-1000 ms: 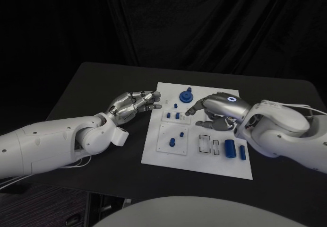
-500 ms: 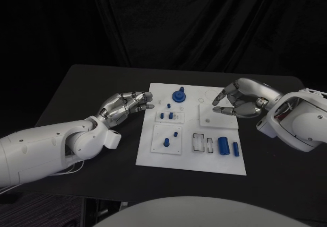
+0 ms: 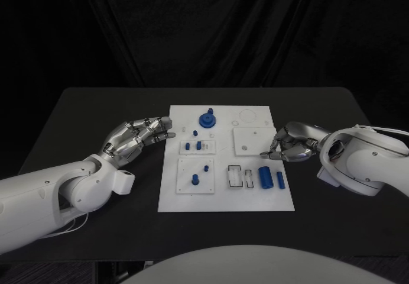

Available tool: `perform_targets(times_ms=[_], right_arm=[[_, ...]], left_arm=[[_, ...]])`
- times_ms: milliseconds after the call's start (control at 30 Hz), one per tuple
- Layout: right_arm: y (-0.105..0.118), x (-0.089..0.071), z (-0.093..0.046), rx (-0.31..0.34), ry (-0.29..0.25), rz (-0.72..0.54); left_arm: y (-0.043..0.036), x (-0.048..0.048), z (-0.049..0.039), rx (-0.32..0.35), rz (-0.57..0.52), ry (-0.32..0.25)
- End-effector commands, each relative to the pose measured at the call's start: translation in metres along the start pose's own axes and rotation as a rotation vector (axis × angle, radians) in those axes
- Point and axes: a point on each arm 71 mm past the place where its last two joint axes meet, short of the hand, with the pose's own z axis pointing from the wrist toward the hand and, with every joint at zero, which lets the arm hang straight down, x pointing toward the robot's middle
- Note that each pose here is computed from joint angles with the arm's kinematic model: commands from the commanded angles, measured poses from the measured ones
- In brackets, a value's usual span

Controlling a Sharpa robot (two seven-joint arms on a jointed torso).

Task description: Assemble the parts on the task board

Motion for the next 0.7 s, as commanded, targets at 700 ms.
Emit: perform_targets(times_ms=[700], right_arm=[[0.006, 0.031, -0.009, 0.126, 0.003, -0.232]], left_arm=[[0.0009, 0.0006, -0.0007, -0.007, -0.006, 0.022]])
